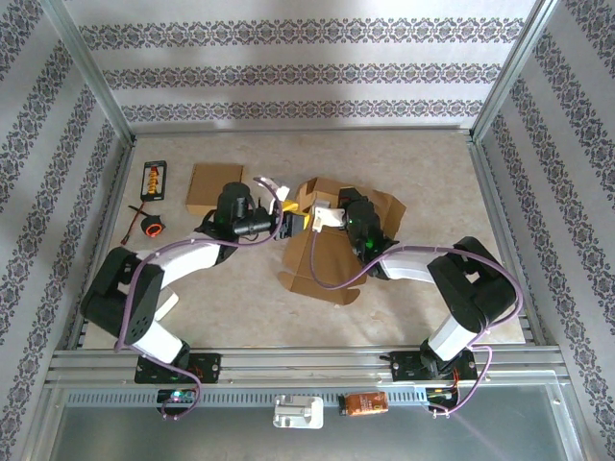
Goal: Fold the paper box
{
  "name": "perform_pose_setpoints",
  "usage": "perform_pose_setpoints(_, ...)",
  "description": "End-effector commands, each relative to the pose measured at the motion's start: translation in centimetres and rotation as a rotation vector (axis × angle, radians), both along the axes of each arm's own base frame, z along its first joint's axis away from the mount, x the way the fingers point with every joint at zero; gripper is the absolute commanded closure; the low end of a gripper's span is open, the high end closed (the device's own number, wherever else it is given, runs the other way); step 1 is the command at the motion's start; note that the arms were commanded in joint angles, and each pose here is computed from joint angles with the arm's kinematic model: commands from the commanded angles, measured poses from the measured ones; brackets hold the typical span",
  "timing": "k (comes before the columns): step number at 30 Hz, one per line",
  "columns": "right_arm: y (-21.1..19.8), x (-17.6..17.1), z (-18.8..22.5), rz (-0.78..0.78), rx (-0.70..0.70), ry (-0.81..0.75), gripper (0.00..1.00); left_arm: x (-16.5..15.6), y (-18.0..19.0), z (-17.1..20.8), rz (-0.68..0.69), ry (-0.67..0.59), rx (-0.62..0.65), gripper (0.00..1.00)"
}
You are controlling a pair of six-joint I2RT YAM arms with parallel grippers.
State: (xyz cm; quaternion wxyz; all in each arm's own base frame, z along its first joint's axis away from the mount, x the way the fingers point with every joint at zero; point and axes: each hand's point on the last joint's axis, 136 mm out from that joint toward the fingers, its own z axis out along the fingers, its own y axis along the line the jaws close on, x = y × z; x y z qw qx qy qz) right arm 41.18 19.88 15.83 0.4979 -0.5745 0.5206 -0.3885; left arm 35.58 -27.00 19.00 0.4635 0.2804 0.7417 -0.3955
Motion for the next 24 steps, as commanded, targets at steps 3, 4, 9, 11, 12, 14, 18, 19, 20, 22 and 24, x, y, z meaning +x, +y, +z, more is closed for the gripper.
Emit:
perform_pose_setpoints(3,0.4,-1.5,-3.9,0.044,-0.091,0.083,1.00,2.6,5.2,0.1,0.091,-0.113,0.101,0.47)
perform_pose_setpoints(4,0.4,-1.5,-3.9,0.046,-0.092,0.082,1.00,3.2,6.4,0.1,0.114,-0.119,0.098,0.47)
perform_pose_setpoints(9,0.6,-1.6,-3.5,0.054,-0.093,0.073,1.00,4.5,8.2,-2.4,0.061,-0.132,0.243,0.53)
perform_pose_setpoints(11,0.6,-1.7,-3.5,0.056,-0.099,0.072,1.00,4.4,7.4,-3.7,-0.037,-0.102,0.281,0.56)
perform_pose_setpoints(12,0.7,-1.7,-3.4,0.059,-0.102,0.069,1.00,4.2,6.8,-4.2,-0.094,-0.082,0.281,0.57)
perform_pose_setpoints(14,0.7,-1.7,-3.4,0.058,-0.107,0.069,1.00,4.0,5.7,-4.1,-0.187,-0.053,0.244,0.58)
perform_pose_setpoints(18,0.8,-1.7,-3.2,0.063,-0.107,0.063,1.00,4.5,4.2,-4.0,-0.272,-0.015,0.179,0.61)
perform_pose_setpoints(19,0.9,-1.7,-3.1,0.066,-0.103,0.063,1.00,4.8,3.9,-4.1,-0.285,-0.006,0.179,0.61)
perform_pose_setpoints(20,0.9,-1.7,-3.1,0.070,-0.101,0.063,1.00,4.7,3.6,-4.2,-0.308,0.005,0.170,0.61)
perform_pose_setpoints(22,1.0,-1.7,-3.1,0.072,-0.098,0.067,1.00,4.3,2.4,-4.3,-0.374,0.041,0.148,0.61)
perform_pose_setpoints(24,1.1,-1.5,-3.1,0.067,-0.099,0.065,1.00,3.7,1.3,-5.1,-0.430,0.078,0.164,0.61)
